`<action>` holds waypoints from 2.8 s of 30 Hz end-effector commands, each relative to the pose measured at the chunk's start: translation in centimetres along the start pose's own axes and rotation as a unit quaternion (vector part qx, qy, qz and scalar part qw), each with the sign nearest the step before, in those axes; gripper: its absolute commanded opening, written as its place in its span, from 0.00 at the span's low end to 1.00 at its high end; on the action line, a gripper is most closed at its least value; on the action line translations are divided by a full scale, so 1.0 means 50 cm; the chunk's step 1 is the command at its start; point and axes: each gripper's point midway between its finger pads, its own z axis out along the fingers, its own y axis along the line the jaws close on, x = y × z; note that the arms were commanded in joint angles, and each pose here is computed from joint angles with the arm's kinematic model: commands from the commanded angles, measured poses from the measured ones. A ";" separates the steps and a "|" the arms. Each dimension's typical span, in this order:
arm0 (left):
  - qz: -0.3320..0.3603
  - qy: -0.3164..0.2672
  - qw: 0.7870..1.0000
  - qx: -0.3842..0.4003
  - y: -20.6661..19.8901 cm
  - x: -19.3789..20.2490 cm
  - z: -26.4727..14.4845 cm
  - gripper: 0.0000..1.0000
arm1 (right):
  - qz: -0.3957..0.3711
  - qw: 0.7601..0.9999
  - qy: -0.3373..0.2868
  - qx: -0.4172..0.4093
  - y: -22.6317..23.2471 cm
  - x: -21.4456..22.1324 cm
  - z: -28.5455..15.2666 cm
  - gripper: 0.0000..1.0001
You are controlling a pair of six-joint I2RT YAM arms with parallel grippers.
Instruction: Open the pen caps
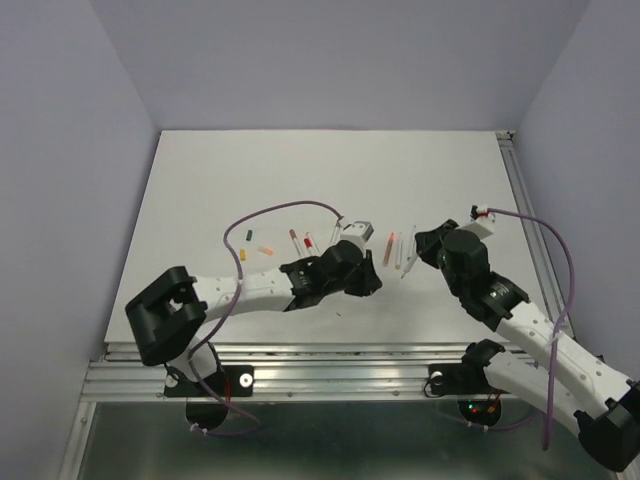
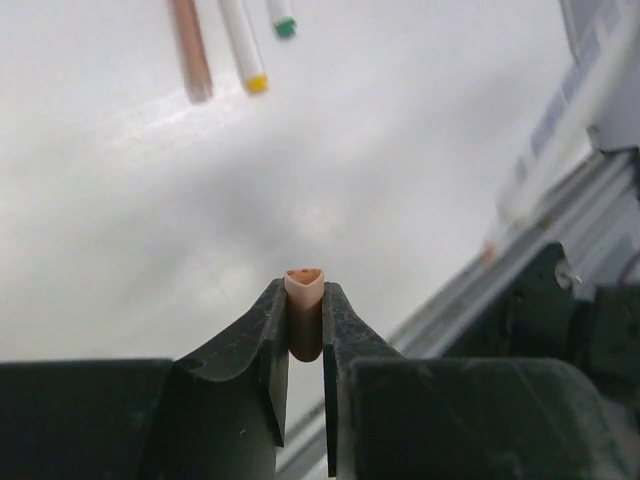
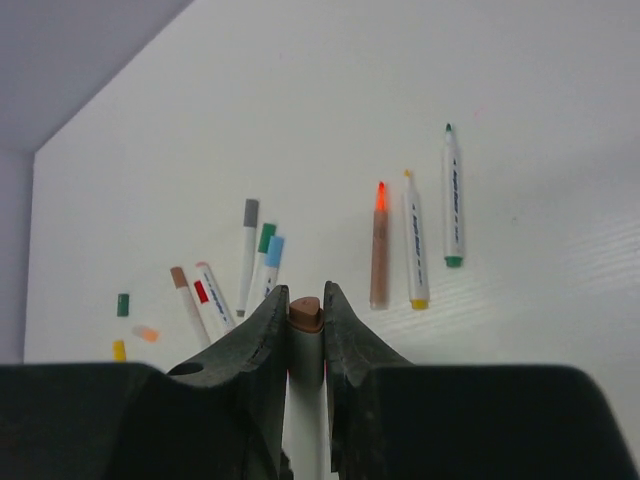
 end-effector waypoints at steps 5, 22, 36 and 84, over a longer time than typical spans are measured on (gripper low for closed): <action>0.051 0.035 0.993 -0.099 0.064 -0.060 0.146 0.00 | 0.037 0.999 0.011 -0.001 -0.044 0.004 -0.066 0.01; -0.076 -0.050 0.938 -0.335 0.328 -0.119 -0.059 0.00 | -0.002 0.998 0.022 0.060 -0.102 0.045 -0.038 0.01; -0.167 -0.078 0.867 -0.464 0.518 -0.090 -0.216 0.18 | -0.037 0.994 0.057 0.085 -0.103 0.080 -0.003 0.01; -0.167 -0.095 0.929 -0.317 0.459 -0.159 -0.218 0.99 | -0.199 0.963 0.104 0.148 -0.114 0.157 0.200 0.06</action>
